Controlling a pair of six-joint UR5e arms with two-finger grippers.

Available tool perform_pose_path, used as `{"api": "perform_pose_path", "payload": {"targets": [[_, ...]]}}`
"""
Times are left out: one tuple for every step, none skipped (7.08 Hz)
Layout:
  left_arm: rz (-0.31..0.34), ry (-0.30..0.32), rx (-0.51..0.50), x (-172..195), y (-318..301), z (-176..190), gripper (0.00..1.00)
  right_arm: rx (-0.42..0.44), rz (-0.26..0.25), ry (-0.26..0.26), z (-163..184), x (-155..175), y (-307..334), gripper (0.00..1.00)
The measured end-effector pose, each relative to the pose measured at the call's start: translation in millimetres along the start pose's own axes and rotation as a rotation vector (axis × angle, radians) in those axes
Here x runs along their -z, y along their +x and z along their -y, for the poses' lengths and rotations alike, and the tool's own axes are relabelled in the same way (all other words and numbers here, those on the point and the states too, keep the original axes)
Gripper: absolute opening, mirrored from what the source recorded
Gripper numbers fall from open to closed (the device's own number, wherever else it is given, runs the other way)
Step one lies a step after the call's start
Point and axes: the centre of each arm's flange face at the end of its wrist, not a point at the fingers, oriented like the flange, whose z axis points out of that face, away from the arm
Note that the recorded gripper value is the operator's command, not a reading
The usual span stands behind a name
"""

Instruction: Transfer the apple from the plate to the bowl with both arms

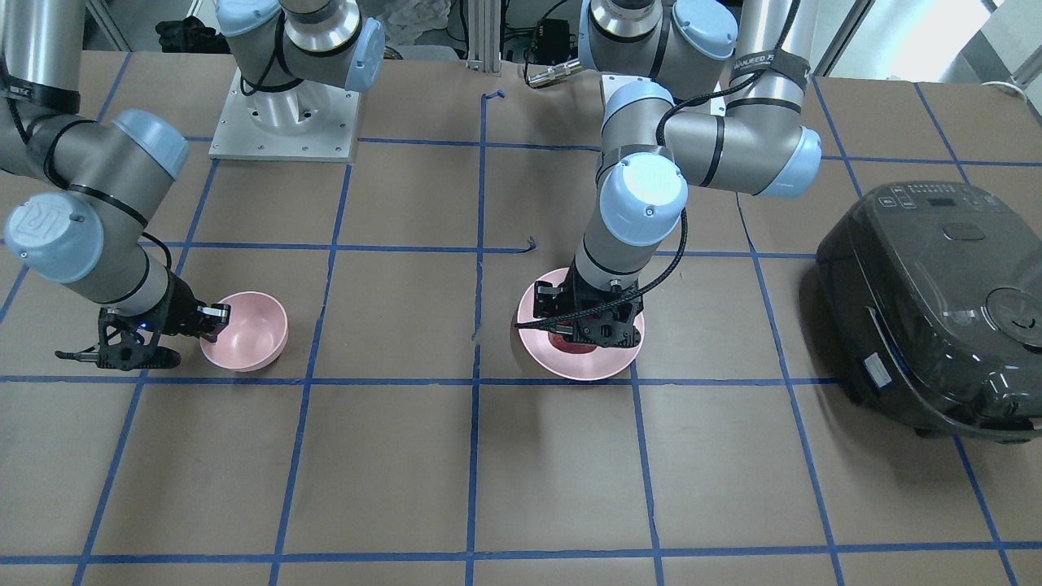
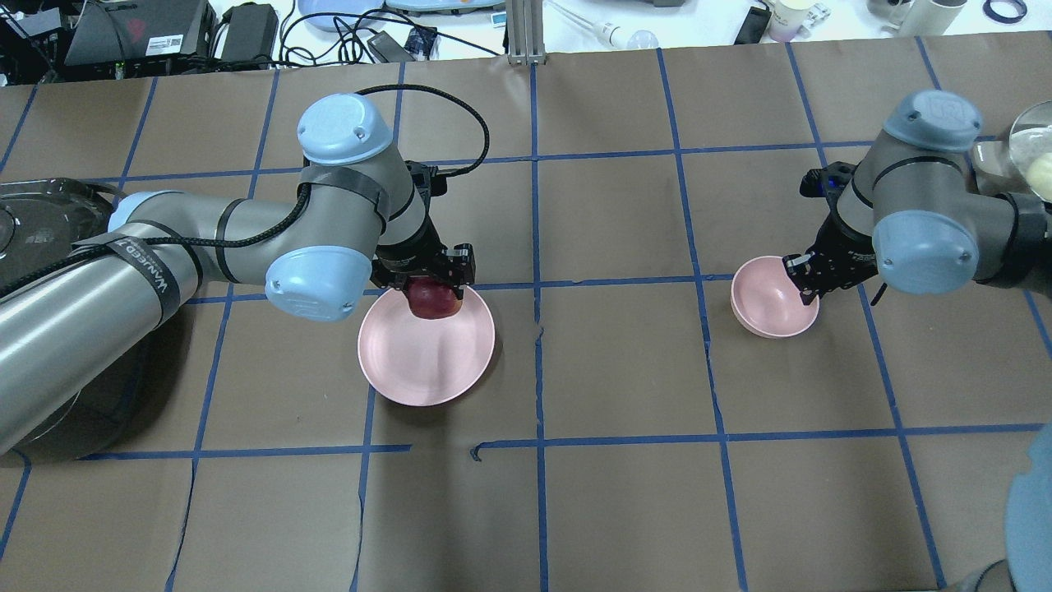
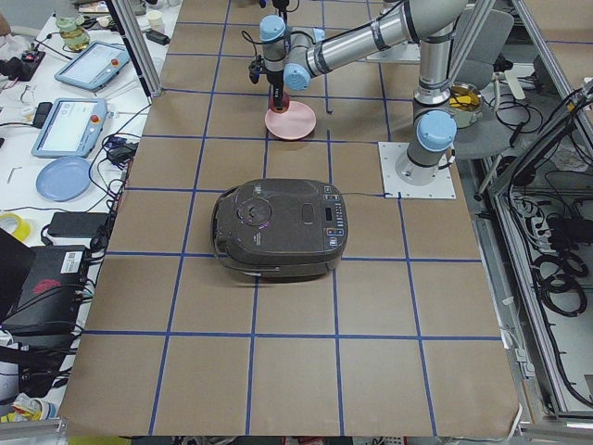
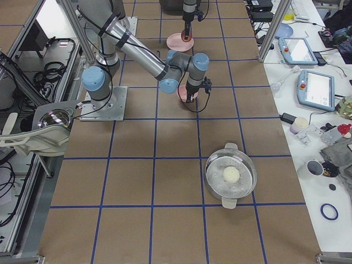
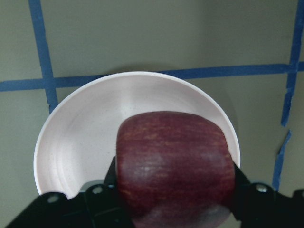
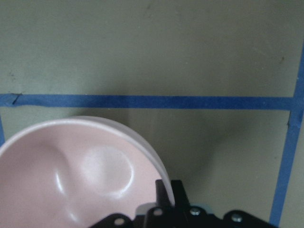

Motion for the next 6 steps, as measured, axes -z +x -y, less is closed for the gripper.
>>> {"api": "perform_pose_path", "payload": {"targets": [[-0.001, 0.001, 0.0, 0.8, 0.7, -0.3, 0.0, -0.017, 0.023, 0.016, 5.6, 5.4, -32.1, 0.0], [-0.002, 0.001, 0.003, 0.7, 1.6, -0.1, 0.0, -0.02, 0.046, 0.03, 8.9, 11.0, -80.5, 0.0], [-0.008, 0.002, 0.015, 0.6, 2.8, 0.7, 0.0, -0.006, 0.06, 0.036, 6.1, 14.4, -129.7, 0.0], [-0.021, 0.005, 0.034, 2.3, 5.3, 2.2, 0.0, 0.009, 0.061, 0.036, -0.8, 14.7, -165.5, 0.0], [-0.035, 0.006, 0.045, 3.7, 10.5, 2.8, 0.0, 0.02, 0.059, 0.031, -6.4, 12.7, -183.8, 0.0], [-0.04, 0.003, 0.049, 2.9, 18.0, 1.2, 0.0, 0.026, 0.057, 0.024, -10.3, 9.2, -190.8, 0.0]]}}
